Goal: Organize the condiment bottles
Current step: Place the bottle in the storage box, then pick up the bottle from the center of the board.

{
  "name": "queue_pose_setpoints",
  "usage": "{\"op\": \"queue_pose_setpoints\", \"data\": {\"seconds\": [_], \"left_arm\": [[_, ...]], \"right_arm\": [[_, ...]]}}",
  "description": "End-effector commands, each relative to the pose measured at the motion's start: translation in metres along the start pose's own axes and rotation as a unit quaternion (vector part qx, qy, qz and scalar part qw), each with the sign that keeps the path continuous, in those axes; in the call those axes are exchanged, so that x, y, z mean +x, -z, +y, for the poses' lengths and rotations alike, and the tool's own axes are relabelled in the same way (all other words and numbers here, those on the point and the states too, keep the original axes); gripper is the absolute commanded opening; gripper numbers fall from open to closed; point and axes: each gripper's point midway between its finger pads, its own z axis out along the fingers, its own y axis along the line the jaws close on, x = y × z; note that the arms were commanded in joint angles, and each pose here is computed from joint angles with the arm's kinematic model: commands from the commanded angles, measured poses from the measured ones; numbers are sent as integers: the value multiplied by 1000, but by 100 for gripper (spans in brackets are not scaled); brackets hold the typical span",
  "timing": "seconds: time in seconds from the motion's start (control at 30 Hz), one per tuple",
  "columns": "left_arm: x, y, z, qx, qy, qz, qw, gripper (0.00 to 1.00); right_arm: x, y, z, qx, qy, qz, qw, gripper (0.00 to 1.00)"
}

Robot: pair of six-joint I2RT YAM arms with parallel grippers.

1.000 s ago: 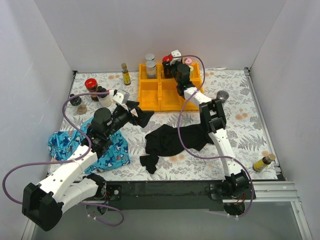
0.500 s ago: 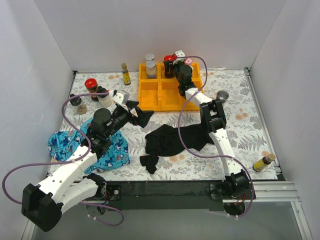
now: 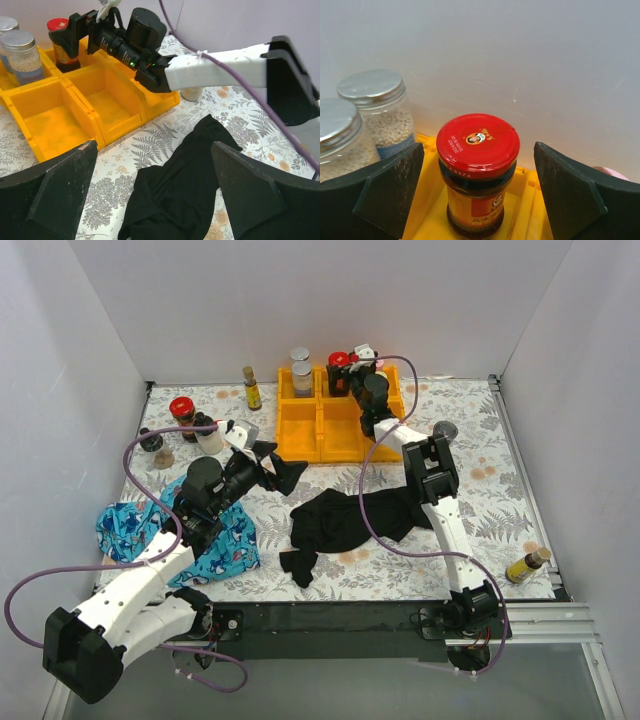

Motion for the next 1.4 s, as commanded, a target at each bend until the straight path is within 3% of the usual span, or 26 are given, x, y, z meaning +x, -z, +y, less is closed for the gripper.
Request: {"op": "queue_pose_setpoints", "data": {"seconds": [0.0,0.07,0.1,0.13,0.2,0.23,0.33,0.4,0.47,0.5,0.53,0.6,0.63,0.77,1.0,1.17,1.3,1.37], "left_arm": [[-17,7,-2,-4,-15,-23,1000,98],[-19,9,-1,-8,-17,-27,999,98],[-19,10,0,-10,-17,-28,999,98],[-20,10,0,-13,-17,-30,999,98],[-22,12,5,-27,-17,-37,999,98],[-22,13,8,-34,-18,-38,999,98],[-21,16,23,-77,-13,-46,996,98],[-24,14,26,-87,-12,-45,995,98],[-27,13,42,-141,14,-30,989,98],[-42,7,44,-155,39,-33,987,98],[-42,6,46,-167,45,-24,985,98],[-32,6,47,-175,56,15,983,98],[-39,5,47,-177,57,15,982,98],[-49,14,67,-236,55,21,970,98],[-78,8,148,-345,80,45,934,98],[-95,12,218,-435,103,28,894,98],[-106,10,261,-460,130,19,878,97],[-90,10,290,-486,138,39,862,96]], "right_arm": [[-173,8,-14,20,15,-157,987,99],[-206,18,-17,24,20,-169,985,99],[-194,24,-14,22,19,-150,988,99],[-222,33,-15,23,15,-162,986,99],[-208,52,-6,14,3,-124,992,99],[-246,67,-2,10,-3,-141,990,99],[-270,107,17,-3,-35,-106,994,99],[-262,128,35,-23,-78,-45,996,99],[-283,158,49,-41,-98,-22,994,99],[-269,173,54,-38,-115,25,992,99],[-298,193,55,-42,-128,12,991,99],[-276,226,75,-83,-146,68,983,99],[-291,246,78,-97,-147,71,982,99],[-256,307,67,-63,-139,184,971,99],[-261,389,68,-77,-159,171,969,99],[-254,412,81,-104,-206,175,957,95],[-244,424,79,-94,-210,171,958,94],[-231,426,77,-88,-203,177,959,94]]}}
